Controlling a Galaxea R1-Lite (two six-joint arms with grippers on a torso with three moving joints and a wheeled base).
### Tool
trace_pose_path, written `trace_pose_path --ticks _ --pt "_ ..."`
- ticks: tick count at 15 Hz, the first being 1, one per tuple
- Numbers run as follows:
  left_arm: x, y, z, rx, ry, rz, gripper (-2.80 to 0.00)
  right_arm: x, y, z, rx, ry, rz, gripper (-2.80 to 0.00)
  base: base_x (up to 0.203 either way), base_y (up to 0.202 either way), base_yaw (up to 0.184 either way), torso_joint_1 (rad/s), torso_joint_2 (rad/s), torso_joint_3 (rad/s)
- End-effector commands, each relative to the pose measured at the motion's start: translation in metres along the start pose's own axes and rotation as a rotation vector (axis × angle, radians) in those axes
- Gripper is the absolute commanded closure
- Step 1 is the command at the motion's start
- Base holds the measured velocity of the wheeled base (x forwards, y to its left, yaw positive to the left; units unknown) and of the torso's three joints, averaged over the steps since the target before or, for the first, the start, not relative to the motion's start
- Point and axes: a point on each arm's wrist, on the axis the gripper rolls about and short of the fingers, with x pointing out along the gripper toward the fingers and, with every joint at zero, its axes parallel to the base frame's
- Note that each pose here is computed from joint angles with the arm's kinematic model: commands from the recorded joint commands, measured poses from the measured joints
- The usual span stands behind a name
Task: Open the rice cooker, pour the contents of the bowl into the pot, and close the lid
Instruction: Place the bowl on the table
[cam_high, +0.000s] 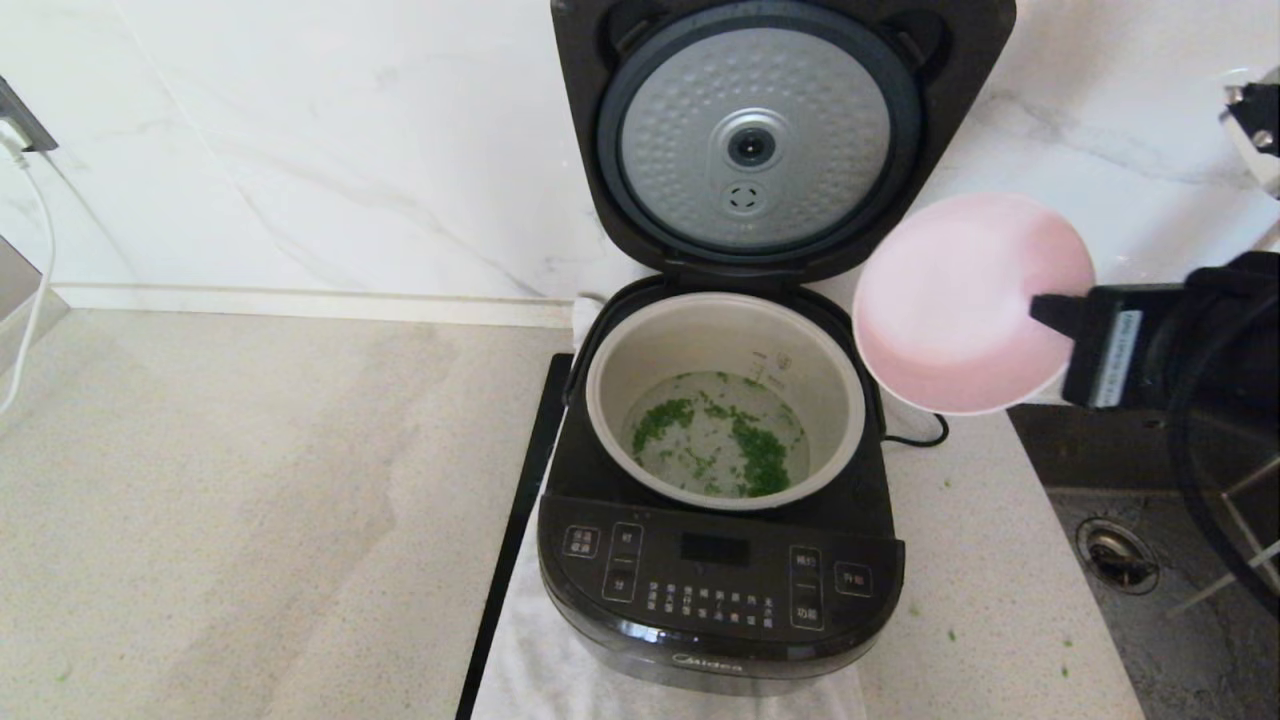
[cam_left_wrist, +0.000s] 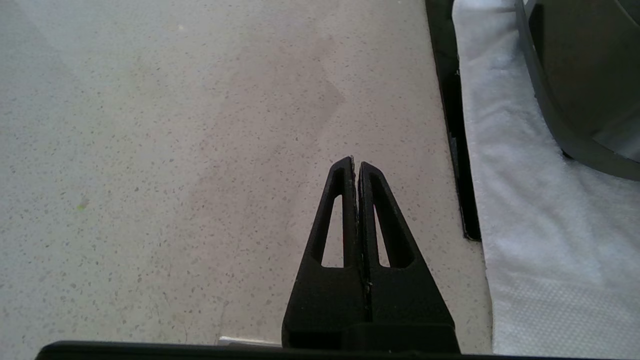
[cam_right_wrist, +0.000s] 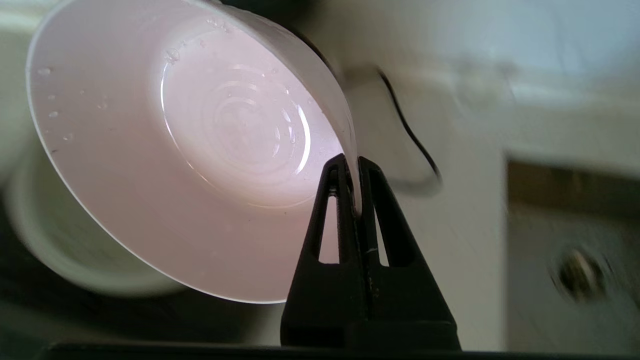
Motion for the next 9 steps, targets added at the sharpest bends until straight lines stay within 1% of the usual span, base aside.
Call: trace_pose_path --ticks 1,3,5,7,9 --pt "0.0 0.0 0.0 0.0 0.0 0.0 0.0 -0.02 -0.051 -0.001 0.042 0.1 -0.096 0.0 0.0 0.0 0.0 0.0 0.0 0.0" --pt "0.0 0.0 0.0 0.0 0.0 0.0 0.0 -0.023 -0.085 -0.007 0.104 0.188 -0.174 0.0 0.0 0.0 0.0 0.0 0.0 0.0" --pt "0.0 0.0 0.0 0.0 0.0 0.0 0.0 -0.022 -0.113 -0.019 0.162 0.3 -0.22 0.0 0.0 0.0 0.0 0.0 0.0 0.0" --pt "0.0 0.0 0.0 0.0 0.0 0.0 0.0 -0.014 -0.138 -0.039 0.218 0.429 -0.227 0.0 0.0 0.0 0.0 0.0 0.0 0.0" --pt "0.0 0.0 0.0 0.0 0.0 0.0 0.0 0.005 -0.16 -0.072 0.273 0.611 -0.198 0.0 0.0 0.0 0.0 0.0 0.0 0.0"
